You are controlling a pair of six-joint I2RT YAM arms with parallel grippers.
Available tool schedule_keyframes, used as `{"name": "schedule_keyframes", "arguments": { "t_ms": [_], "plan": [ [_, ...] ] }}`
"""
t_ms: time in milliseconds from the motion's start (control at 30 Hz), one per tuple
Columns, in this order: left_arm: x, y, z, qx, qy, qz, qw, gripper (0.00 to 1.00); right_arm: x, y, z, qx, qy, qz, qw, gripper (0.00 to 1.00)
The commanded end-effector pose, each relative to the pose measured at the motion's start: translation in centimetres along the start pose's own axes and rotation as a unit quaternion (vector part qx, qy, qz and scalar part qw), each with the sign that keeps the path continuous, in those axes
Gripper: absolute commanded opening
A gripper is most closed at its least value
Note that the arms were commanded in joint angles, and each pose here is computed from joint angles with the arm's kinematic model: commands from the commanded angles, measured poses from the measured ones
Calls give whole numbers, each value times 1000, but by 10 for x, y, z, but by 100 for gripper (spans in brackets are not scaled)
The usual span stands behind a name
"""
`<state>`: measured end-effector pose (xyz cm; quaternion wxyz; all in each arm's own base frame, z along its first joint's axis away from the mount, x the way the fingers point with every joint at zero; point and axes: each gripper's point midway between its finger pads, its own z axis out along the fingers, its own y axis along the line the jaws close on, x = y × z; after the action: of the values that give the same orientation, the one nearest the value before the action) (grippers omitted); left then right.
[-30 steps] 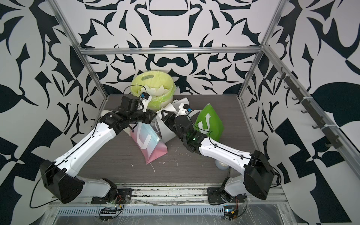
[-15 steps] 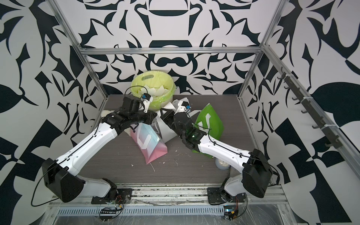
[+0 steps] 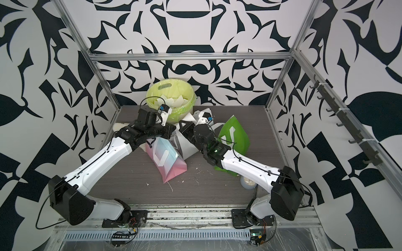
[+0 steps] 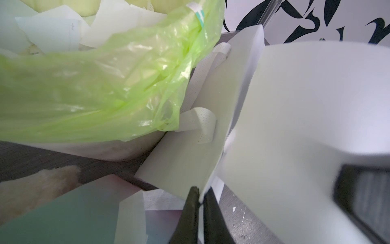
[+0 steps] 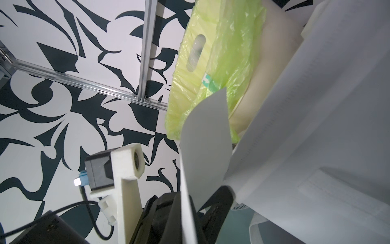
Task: Shred takeout receipts and throw away
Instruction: Tear off the takeout receipt from the takeout bag.
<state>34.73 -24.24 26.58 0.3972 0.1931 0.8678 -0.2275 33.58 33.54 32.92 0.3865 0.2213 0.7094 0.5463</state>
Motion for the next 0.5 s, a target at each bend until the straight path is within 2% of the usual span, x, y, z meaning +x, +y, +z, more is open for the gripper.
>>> {"name": "schedule_keyframes", "arguments": {
  "t_ms": [0, 67, 233, 467],
  "plan": [
    [24, 16, 12, -26, 39, -7, 999, 9, -25, 75, -16, -107, -31, 17, 994, 0],
    [24, 15, 10, -24, 39, -3, 999, 2, -26, 77, -18, -110, -33, 17, 993, 0],
    [23, 17, 9, -25, 27, -2, 999, 5, -31, 83, -24, -117, -40, 11, 992, 0],
    [24, 18, 9, -29, 30, -14, 999, 4, -31, 80, -28, -113, -40, 11, 993, 0]
  ]
}}
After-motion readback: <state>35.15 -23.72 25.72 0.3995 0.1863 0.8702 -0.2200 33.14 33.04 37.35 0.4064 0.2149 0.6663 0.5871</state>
